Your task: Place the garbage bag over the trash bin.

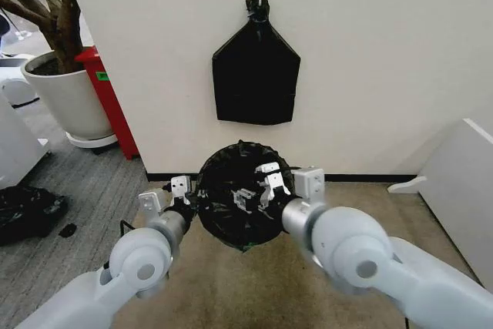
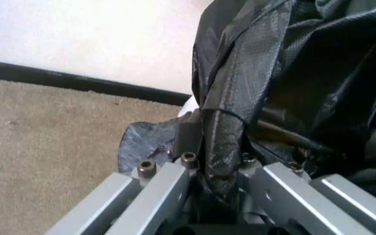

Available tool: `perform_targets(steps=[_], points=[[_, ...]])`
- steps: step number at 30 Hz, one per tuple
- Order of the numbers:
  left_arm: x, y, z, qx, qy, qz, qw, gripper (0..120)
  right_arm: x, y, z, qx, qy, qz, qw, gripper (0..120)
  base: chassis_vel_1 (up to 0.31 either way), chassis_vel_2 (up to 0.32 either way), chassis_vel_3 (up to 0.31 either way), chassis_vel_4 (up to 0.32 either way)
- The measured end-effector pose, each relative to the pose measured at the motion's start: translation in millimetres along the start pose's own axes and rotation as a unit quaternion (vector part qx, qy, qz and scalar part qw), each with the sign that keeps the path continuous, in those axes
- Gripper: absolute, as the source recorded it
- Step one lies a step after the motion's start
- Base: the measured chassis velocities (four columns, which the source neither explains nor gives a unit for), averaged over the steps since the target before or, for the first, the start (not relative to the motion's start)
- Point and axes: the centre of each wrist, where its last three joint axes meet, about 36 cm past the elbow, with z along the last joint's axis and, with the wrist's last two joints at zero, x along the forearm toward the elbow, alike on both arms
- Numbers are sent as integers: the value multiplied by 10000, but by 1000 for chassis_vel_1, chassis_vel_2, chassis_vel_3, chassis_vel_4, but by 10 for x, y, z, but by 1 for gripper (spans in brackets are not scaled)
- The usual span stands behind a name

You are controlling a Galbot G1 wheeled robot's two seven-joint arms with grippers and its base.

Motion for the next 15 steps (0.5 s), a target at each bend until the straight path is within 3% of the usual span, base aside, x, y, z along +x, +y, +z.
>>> perform_targets(steps=[8,15], points=[[24,-9,9,-81,-134,21,9999,1,-513,119,73,-690,417,834,9933,1,0,0,0,0],[53,-10,40,-102,-250,21,9996,1,-826,117,196,-888,607,1446,9836,0,0,0,0,0]])
